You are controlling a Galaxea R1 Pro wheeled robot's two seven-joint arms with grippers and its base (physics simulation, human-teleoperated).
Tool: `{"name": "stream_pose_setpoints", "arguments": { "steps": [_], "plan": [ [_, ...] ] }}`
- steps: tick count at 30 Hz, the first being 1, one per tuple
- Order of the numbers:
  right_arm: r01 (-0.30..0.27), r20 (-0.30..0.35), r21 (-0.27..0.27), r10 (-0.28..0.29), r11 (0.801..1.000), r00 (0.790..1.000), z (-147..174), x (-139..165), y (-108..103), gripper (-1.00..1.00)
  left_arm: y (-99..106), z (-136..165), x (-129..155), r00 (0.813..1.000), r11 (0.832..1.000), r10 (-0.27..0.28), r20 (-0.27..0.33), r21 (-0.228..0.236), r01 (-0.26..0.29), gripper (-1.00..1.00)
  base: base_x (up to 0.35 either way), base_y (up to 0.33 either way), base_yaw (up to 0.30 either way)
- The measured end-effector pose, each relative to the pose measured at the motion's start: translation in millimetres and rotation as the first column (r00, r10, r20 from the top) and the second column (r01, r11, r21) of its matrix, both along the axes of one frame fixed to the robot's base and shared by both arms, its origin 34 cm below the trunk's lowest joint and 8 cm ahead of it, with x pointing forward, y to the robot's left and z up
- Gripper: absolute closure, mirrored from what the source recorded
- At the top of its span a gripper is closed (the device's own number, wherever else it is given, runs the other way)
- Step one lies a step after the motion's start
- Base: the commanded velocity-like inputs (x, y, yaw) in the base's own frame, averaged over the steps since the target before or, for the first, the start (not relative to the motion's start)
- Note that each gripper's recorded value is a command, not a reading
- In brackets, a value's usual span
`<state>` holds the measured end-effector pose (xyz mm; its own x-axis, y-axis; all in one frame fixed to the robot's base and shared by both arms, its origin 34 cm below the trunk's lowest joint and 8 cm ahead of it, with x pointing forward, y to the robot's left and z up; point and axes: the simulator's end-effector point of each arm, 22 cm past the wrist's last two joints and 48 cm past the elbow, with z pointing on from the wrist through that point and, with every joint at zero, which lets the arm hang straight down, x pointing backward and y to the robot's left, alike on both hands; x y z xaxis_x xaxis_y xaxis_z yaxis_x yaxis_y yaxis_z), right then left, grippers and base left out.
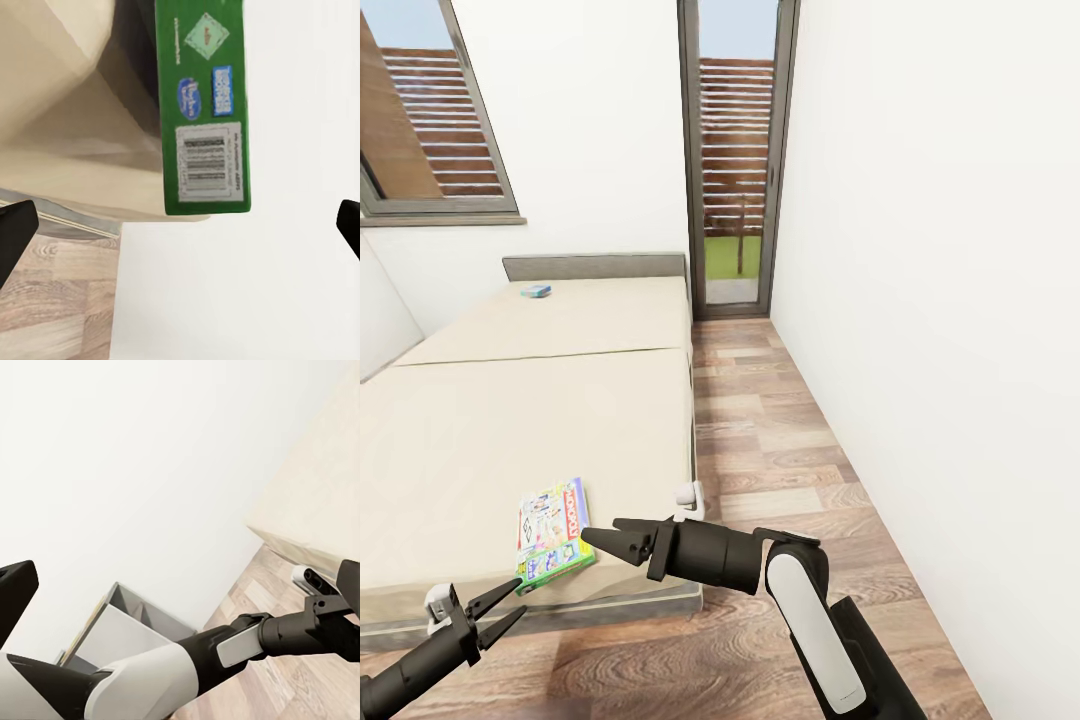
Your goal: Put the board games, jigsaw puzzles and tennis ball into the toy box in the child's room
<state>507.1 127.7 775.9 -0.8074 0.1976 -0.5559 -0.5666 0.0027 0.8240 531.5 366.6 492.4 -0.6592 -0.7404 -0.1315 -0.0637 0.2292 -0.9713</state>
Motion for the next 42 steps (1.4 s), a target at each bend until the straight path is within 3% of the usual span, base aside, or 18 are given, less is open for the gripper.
{"name": "stream_pose_setpoints", "arguments": {
  "steps": [6,42],
  "plan": [
    [0.0,0.0,-0.001,0.0,1.0,1.0,11,2,0,-1.0,0,11,2,1.0,1.0,0.0,0.0,0.0,0.0,-1.0,0.0,0.0,0.0],
    [0.0,-0.001,-0.007,0.0,1.0,1.0,9,2,1,-1.0,0,11,2,1.0,1.0,0.001,-0.001,0.001,-0.001,-1.0,0.0,0.0,0.0]
  ]
}}
